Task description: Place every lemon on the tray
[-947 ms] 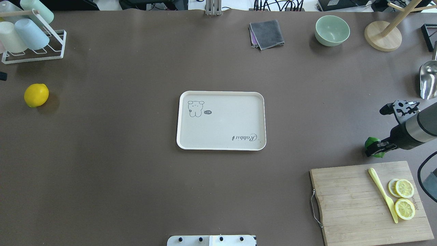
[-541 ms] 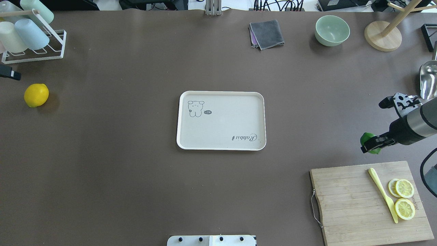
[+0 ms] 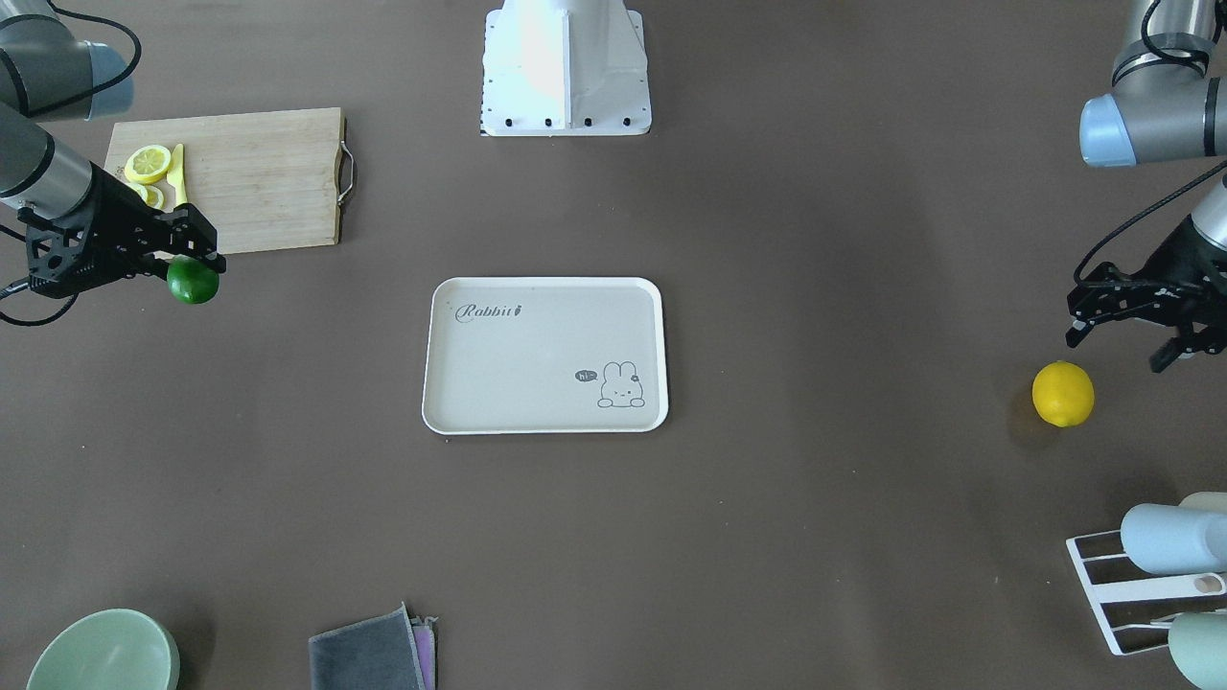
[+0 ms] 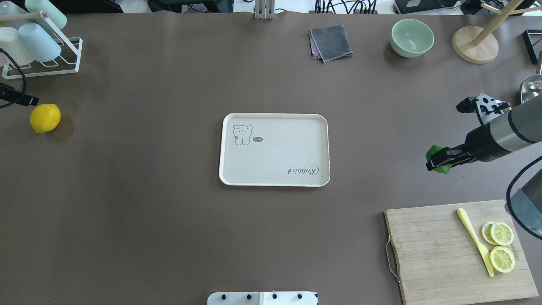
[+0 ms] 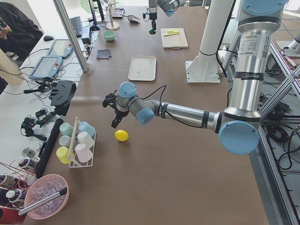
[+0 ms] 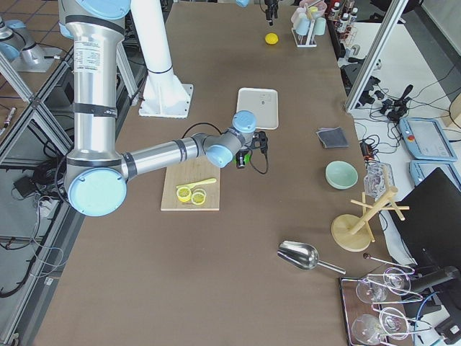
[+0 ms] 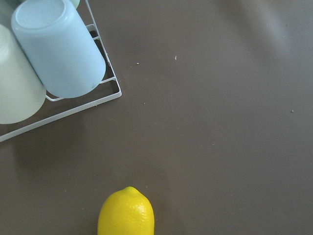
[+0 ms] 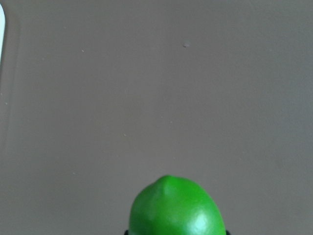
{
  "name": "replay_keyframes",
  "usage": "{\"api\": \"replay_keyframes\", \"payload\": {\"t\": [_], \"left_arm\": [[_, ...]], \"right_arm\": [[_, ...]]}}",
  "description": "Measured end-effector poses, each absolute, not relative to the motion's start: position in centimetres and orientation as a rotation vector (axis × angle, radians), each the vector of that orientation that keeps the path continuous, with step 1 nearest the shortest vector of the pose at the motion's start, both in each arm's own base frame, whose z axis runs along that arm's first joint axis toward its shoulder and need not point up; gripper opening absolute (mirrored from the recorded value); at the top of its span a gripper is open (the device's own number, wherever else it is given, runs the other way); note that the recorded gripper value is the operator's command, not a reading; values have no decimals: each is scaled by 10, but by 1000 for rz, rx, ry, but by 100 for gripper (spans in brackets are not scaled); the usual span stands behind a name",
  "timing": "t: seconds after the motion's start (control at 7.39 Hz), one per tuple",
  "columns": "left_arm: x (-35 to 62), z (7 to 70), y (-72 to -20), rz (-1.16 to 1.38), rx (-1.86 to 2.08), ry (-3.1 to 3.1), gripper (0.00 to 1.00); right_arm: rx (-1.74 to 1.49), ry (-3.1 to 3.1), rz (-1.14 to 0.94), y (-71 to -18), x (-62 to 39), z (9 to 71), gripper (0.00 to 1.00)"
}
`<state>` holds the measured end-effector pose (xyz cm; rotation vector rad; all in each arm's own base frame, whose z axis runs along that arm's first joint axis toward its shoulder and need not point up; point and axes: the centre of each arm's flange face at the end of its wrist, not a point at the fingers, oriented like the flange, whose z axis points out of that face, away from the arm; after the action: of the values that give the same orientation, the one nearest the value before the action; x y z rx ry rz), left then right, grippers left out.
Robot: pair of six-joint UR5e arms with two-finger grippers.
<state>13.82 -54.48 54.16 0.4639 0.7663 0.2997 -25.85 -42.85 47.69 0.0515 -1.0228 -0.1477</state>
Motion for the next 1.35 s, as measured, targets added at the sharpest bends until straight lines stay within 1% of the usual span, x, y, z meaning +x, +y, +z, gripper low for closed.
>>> {"api": "replay_keyframes", "payload": {"t": [0.41, 0.54, 1.35], "left_arm": [[145, 597, -561, 368, 520, 752, 98], [147, 605, -563, 361, 525, 758, 98], [176, 600, -586, 280, 474, 807, 98]], "right_arm": [[48, -1067, -63, -456, -295, 410, 0], [52, -1071, -50, -459, -312, 393, 0], [70, -1055, -31, -467, -363, 354, 0]]}}
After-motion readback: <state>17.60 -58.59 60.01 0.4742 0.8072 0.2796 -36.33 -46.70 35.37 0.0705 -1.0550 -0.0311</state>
